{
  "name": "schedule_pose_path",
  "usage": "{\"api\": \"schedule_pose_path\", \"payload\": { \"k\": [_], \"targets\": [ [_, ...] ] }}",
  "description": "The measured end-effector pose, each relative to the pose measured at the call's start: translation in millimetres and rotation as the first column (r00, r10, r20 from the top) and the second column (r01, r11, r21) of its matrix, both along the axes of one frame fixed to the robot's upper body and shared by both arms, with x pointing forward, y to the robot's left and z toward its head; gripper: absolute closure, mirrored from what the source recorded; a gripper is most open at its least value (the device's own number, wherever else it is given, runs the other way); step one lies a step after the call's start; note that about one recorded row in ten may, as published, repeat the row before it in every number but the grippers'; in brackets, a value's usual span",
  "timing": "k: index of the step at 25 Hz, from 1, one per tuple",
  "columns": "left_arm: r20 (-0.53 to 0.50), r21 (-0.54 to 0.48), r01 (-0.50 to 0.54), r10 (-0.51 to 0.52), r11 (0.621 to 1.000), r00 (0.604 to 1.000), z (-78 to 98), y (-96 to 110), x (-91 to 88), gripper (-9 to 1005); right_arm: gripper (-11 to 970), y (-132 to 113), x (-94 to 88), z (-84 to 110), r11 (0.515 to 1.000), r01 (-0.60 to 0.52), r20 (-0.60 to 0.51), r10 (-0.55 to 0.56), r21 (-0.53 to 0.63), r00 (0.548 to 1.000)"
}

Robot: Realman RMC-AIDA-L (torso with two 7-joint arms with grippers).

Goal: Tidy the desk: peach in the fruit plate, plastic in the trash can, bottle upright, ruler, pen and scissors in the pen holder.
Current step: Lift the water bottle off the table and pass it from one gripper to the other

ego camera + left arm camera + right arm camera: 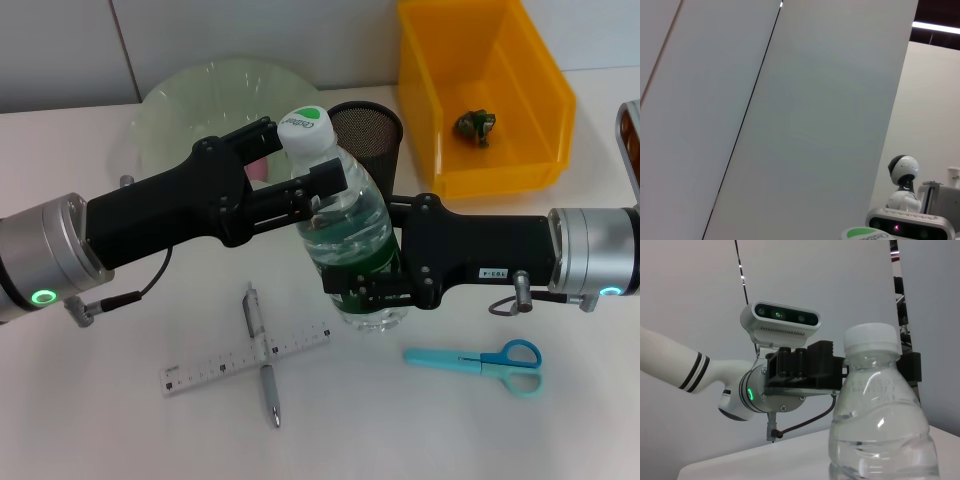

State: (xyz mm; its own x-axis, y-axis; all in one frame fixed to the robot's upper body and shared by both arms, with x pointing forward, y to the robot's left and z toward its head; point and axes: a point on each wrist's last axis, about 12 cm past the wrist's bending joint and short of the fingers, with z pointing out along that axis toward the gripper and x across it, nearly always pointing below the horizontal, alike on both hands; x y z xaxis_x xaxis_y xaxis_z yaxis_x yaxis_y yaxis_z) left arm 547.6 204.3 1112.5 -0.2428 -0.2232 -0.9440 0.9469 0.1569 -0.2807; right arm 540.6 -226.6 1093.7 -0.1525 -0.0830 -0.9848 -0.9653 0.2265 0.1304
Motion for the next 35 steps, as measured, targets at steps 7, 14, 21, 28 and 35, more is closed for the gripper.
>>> {"api": "schedule_pose_path", "payload": {
  "k": [7,14,21,28,35],
  "targets": [
    [-0.002,-0.002,0.003,-0.003,1.000,1.000,-0.4,-0.3,-0.9,196,201,-0.1,-0.3,-0.3,1.000,0.000,-0.002,0.000,0.000,1.000],
    [0.006,-0.005,0.007,-0.007,1.000,1.000,-0.3,-0.7,-1.7,197,201,0.0,-0.5,-0.6,1.000,0.000,-0.003,0.000,0.001,1.000],
    [0.010,-0.006,0.009,-0.009,1.000,1.000,-1.0,-1.7,-2.2,197,200,0.1,-0.7,-0.9,1.000,0.000,-0.005,0.000,0.001,1.000],
    [0.014,-0.005,0.011,-0.011,1.000,1.000,-0.7,-2.4,-2.0,196,200,0.8,-0.7,-0.9,1.000,-0.001,-0.006,0.001,0.004,1.000],
    [0.012,-0.007,0.012,-0.012,1.000,1.000,-1.7,-3.4,-2.6,197,200,1.7,-1.2,-1.2,1.000,-0.006,-0.007,0.006,0.004,1.000]
  ]
}}
